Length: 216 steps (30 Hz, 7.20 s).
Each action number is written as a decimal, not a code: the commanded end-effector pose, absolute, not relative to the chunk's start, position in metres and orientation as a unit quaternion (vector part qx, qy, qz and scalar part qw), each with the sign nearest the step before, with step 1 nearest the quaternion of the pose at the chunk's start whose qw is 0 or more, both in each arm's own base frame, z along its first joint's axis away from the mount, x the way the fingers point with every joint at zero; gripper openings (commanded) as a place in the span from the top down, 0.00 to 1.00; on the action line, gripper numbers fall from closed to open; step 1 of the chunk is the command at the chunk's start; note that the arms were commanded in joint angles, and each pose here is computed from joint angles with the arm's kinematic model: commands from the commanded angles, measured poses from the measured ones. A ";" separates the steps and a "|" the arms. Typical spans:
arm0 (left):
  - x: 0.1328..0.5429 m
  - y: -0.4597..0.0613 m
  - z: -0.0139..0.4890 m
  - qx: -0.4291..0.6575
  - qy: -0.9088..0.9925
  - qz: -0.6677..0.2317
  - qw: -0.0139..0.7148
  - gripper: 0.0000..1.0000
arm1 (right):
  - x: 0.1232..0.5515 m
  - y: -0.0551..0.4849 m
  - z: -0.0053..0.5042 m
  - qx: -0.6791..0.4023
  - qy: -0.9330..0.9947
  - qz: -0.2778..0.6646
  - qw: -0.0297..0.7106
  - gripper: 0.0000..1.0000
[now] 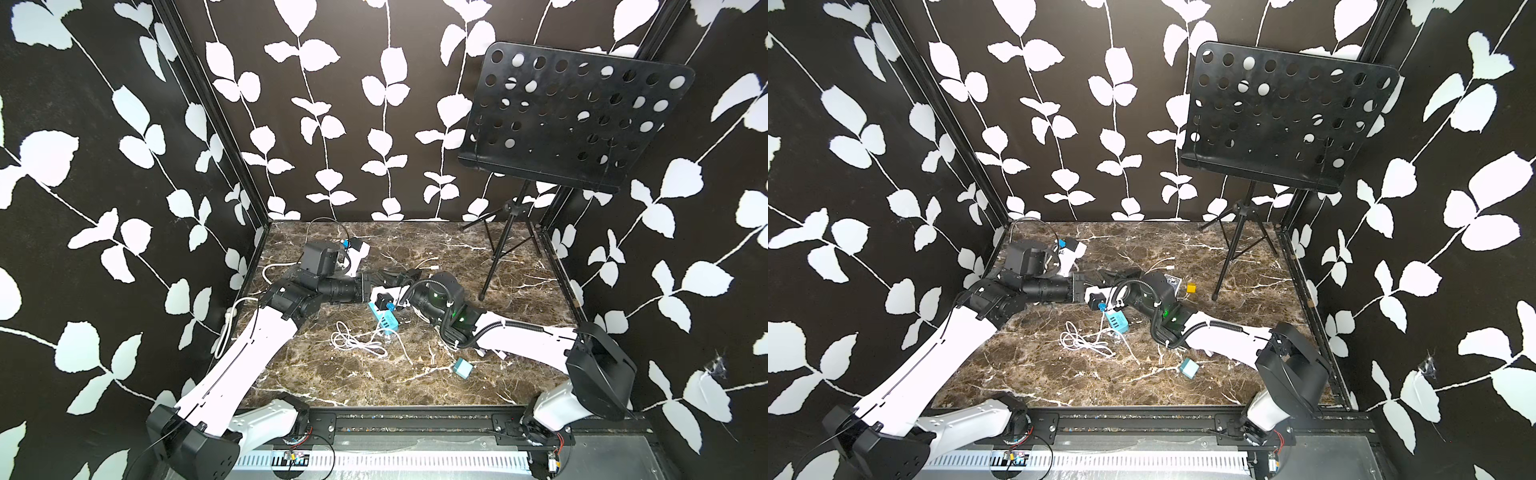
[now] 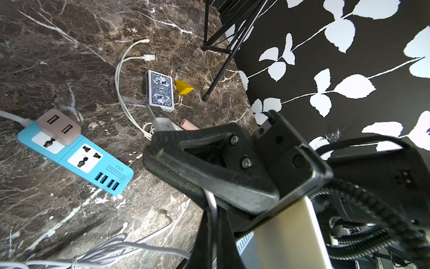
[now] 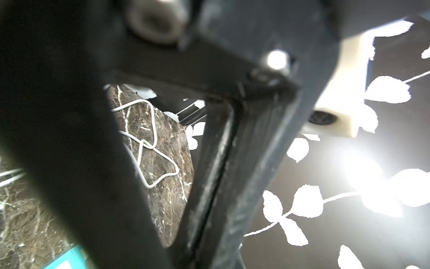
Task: Charge the electric toothbrush
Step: Pick up the charging cable from the center of the board, then adjust the socket at the center of the board, then insert the charging cable into the plug.
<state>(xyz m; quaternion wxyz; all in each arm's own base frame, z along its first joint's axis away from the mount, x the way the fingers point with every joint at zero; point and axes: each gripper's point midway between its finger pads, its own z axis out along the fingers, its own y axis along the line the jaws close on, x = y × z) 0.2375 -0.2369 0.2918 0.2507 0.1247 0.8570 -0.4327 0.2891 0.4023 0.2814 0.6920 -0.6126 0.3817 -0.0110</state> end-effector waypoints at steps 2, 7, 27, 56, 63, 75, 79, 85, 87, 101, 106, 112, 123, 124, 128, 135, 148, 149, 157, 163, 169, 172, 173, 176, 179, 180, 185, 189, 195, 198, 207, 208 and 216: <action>0.233 -0.240 0.313 0.148 0.840 -0.446 0.271 1.00 | 0.282 0.407 0.306 -0.609 0.379 0.028 0.697 1.00; 0.238 -0.233 0.319 0.149 0.842 -0.427 0.295 0.87 | 0.279 0.405 0.307 -0.610 0.399 0.057 0.682 1.00; 0.280 -0.168 0.248 0.072 0.908 -0.210 0.354 0.55 | 0.341 0.354 0.330 -0.400 0.613 0.425 0.533 1.00; 0.295 -0.222 0.084 0.028 0.975 -0.095 0.196 0.28 | 0.376 0.291 0.314 -0.312 0.678 0.416 0.519 1.00; 0.305 -0.220 0.059 0.029 0.981 -0.045 0.186 0.21 | 0.384 0.294 0.304 -0.305 0.682 0.417 0.518 1.00; 0.314 -0.235 0.051 0.040 0.979 -0.030 0.196 0.10 | 0.391 0.296 0.290 -0.304 0.689 0.412 0.512 1.00; 0.309 -0.222 0.040 0.042 0.982 0.006 0.186 0.10 | 0.397 0.299 0.277 -0.302 0.698 0.412 0.501 1.00; 0.295 -0.210 0.038 0.052 0.983 0.017 0.174 0.11 | 0.398 0.308 0.275 -0.315 0.701 0.409 0.492 1.00; 0.287 -0.204 0.040 0.055 0.983 0.014 0.172 0.12 | 0.397 0.316 0.273 -0.327 0.700 0.407 0.487 1.00; 0.241 -0.155 0.054 0.053 0.986 -0.037 0.153 0.17 | 0.359 0.417 0.235 -0.435 0.672 0.440 0.406 1.00; 0.248 -0.156 0.084 0.042 0.977 -0.095 0.185 0.14 | 0.351 0.444 0.216 -0.472 0.662 0.450 0.368 1.00; 0.268 -0.117 0.101 -0.044 0.971 -0.093 0.217 0.22 | 0.336 0.459 0.192 -0.549 0.630 0.457 0.307 1.00; 0.281 -0.075 0.100 -0.130 0.955 -0.090 0.249 0.41 | 0.319 0.470 0.166 -0.612 0.582 0.463 0.269 1.00; 0.282 -0.074 0.099 -0.133 0.955 -0.089 0.251 0.42 | 0.318 0.473 0.166 -0.615 0.578 0.464 0.270 1.00; 0.283 -0.072 0.094 -0.141 0.955 -0.090 0.247 0.43 | 0.314 0.481 0.159 -0.626 0.565 0.465 0.270 1.00; 0.282 -0.070 0.090 -0.147 0.953 -0.090 0.250 0.44 | 0.311 0.488 0.149 -0.633 0.553 0.471 0.267 1.00; 0.278 -0.066 0.088 -0.150 0.954 -0.080 0.247 0.43 | 0.315 0.494 0.132 -0.650 0.540 0.458 0.276 1.00; 0.278 -0.065 0.089 -0.150 0.954 -0.079 0.248 0.43 | 0.314 0.494 0.131 -0.653 0.539 0.455 0.277 1.00; 0.277 -0.063 0.088 -0.149 0.955 -0.071 0.246 0.43 | 0.304 0.493 0.125 -0.665 0.529 0.448 0.277 1.00; 0.275 -0.061 0.088 -0.150 0.954 -0.068 0.250 0.42 | 0.301 0.489 0.125 -0.669 0.528 0.442 0.282 1.00; 0.275 -0.060 0.088 -0.149 0.954 -0.067 0.251 0.41 | 0.298 0.482 0.125 -0.673 0.526 0.432 0.289 1.00; 0.275 -0.060 0.088 -0.149 0.954 -0.065 0.251 0.41 | 0.296 0.481 0.120 -0.677 0.525 0.433 0.281 1.00; 0.274 -0.059 0.088 -0.150 0.954 -0.065 0.250 0.41 | 0.296 0.481 0.118 -0.678 0.524 0.432 0.281 1.00; 0.274 -0.059 0.088 -0.152 0.954 -0.064 0.252 0.41 | 0.297 0.479 0.114 -0.685 0.522 0.420 0.286 1.00; 0.274 -0.059 0.089 -0.152 0.953 -0.065 0.253 0.41 | 0.296 0.478 0.112 -0.695 0.514 0.413 0.287 1.00; 0.274 -0.059 0.089 -0.151 0.953 -0.065 0.253 0.41 | 0.298 0.476 0.107 -0.700 0.516 0.399 0.288 1.00; 0.275 -0.059 0.088 -0.150 0.954 -0.064 0.252 0.40 | 0.298 0.467 0.106 -0.720 0.508 0.386 0.273 1.00; 0.276 -0.060 0.088 -0.148 0.954 -0.065 0.251 0.40 | 0.290 0.463 0.096 -0.724 0.508 0.396 0.246 1.00; 0.277 -0.061 0.089 -0.149 0.953 -0.068 0.254 0.40 | 0.278 0.465 0.089 -0.732 0.518 0.385 0.218 1.00; 0.278 -0.061 0.091 -0.149 0.952 -0.070 0.257 0.40 | 0.275 0.465 0.090 -0.726 0.523 0.391 0.214 1.00; 0.280 -0.062 0.094 -0.145 0.952 -0.072 0.259 0.40 | 0.287 0.476 0.114 -0.703 0.531 0.397 0.258 0.83; 0.280 -0.062 0.095 -0.144 0.952 -0.072 0.261 0.40 | 0.289 0.477 0.118 -0.703 0.529 0.394 0.265 0.80; 0.281 -0.062 0.098 -0.143 0.951 -0.073 0.266 0.40 | 0.297 0.476 0.148 -0.692 0.524 0.395 0.301 0.55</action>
